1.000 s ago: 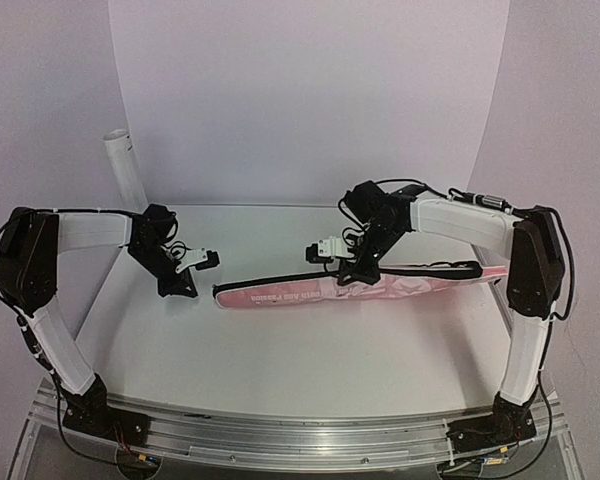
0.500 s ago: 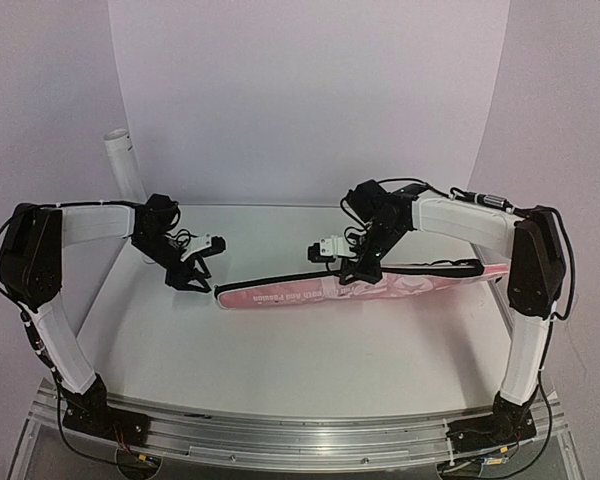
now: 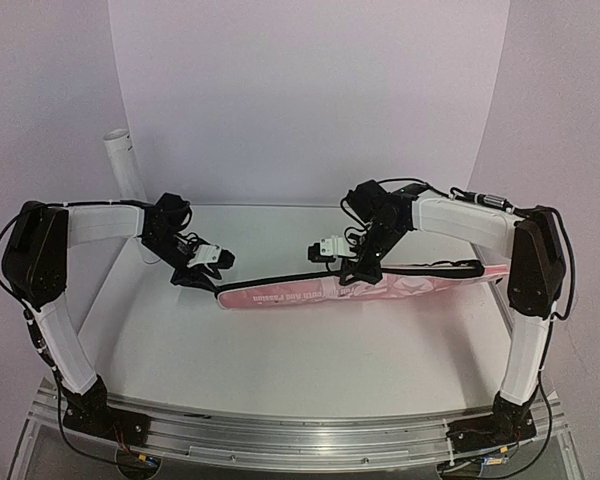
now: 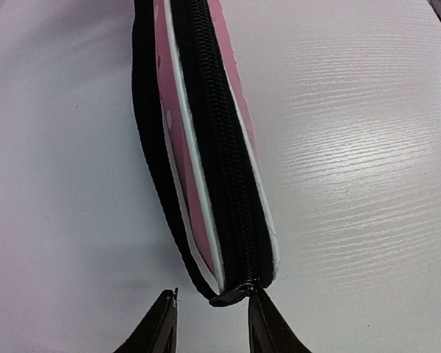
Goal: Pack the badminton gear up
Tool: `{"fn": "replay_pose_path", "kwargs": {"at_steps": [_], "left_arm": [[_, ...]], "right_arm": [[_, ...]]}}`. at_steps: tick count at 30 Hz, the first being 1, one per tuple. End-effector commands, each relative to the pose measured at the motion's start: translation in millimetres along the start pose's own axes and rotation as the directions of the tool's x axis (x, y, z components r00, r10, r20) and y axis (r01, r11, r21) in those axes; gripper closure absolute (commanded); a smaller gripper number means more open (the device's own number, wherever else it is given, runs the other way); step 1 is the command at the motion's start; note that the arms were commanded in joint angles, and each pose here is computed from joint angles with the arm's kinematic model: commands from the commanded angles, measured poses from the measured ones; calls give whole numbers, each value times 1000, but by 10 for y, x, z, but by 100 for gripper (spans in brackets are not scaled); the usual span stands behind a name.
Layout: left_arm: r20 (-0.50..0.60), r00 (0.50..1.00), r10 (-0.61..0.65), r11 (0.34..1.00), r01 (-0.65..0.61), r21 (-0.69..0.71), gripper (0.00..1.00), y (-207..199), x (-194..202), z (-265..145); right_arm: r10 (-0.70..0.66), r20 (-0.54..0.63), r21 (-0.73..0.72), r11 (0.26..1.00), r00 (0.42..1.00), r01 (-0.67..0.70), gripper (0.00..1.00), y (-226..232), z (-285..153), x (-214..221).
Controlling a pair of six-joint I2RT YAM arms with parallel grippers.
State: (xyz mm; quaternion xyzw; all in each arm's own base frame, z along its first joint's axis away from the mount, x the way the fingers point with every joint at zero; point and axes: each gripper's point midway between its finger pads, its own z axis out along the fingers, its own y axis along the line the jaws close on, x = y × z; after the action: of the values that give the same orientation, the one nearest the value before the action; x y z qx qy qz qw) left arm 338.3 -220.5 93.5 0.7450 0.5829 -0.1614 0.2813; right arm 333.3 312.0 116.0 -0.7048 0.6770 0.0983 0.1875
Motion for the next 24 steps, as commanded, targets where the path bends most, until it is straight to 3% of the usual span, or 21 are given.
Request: {"fn": "replay_pose_path", "kwargs": {"at_steps": [1, 14, 21, 24], "left_arm": [[-29, 996, 87, 996, -86, 10, 70, 44, -2, -22], [-40, 993, 111, 993, -110, 33, 90, -3, 27, 35], [-50, 989, 137, 990, -135, 38, 75, 2, 25, 55], [-60, 985, 160, 987, -158, 27, 74, 50, 24, 48]], "right_arm": [[1, 31, 2, 1000, 1000, -1, 100, 28, -210, -92], [0, 31, 8, 1000, 1000, 0, 100, 17, -223, -94], [2, 29, 4, 1000, 1000, -2, 100, 30, -224, -82], [1, 30, 4, 1000, 1000, -1, 100, 35, -227, -86]]}}
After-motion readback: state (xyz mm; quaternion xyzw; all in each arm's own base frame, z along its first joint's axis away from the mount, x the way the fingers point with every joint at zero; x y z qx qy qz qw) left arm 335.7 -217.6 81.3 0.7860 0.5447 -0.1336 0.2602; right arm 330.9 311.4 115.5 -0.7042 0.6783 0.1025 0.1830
